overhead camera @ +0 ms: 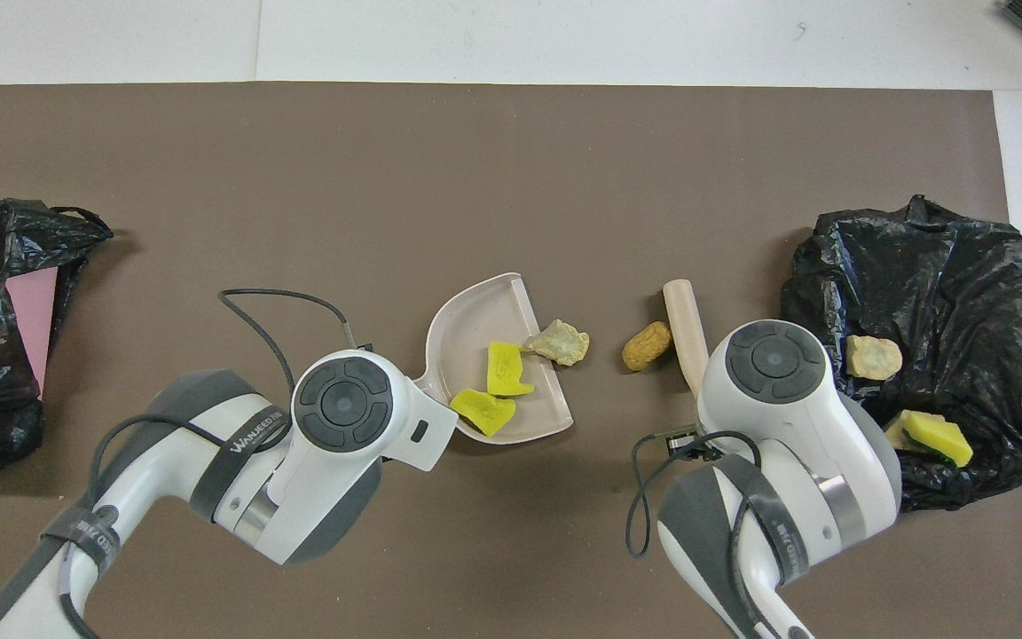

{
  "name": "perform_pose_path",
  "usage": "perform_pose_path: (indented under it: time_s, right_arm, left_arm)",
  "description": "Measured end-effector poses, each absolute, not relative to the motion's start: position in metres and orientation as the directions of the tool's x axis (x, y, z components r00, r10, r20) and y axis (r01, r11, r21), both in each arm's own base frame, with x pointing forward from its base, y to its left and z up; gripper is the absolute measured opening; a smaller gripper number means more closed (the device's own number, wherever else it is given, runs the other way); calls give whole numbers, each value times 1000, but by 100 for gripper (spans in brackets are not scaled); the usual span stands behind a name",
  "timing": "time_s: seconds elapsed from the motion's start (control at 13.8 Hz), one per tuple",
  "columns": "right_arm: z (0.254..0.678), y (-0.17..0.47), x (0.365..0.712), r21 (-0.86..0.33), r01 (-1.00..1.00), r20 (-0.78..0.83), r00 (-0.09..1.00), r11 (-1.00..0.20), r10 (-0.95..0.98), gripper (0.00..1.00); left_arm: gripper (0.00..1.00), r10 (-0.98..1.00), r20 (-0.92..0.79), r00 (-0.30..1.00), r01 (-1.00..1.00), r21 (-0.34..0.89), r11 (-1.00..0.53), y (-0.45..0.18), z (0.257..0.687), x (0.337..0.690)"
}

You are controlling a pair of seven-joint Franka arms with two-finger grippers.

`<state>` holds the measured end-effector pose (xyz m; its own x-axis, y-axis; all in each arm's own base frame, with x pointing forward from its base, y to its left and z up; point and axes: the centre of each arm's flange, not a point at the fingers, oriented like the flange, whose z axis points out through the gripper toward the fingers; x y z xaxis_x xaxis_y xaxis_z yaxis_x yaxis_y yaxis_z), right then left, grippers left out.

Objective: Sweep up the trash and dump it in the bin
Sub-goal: 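Sweep the remaining chunks into the dustpan with the right gripper's brush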

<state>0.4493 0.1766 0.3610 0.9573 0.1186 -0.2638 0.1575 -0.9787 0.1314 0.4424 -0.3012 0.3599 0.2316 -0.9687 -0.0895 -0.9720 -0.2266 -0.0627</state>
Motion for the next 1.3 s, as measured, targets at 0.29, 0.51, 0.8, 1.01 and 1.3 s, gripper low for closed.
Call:
perform_pose_path:
  time_s: [0.29, 0.51, 0.8, 1.01, 1.3]
  right_arm:
    - [356, 255, 436, 12, 233, -240, 945, -972, 223, 27]
    - [372, 306, 423, -48, 284, -220, 932, -958, 288, 27]
    - [401, 316, 431, -53, 273, -207, 938, -961, 278, 27]
    - [412, 316, 435, -32, 164, -210, 963, -986, 167, 27]
    - [411, 329, 424, -6, 82, -213, 974, -997, 81, 27]
  left_arm:
    - [32, -968, -94, 231, -972, -59, -226, -301, 360, 442]
    - [32, -971, -95, 220, -975, -58, -215, -301, 359, 441]
    - [32, -975, -78, 208, -977, -69, -203, -301, 355, 441]
    - [32, -976, -69, 205, -977, -76, -200, -299, 353, 442]
    - [32, -975, -41, 216, -974, -80, -213, -281, 361, 461]
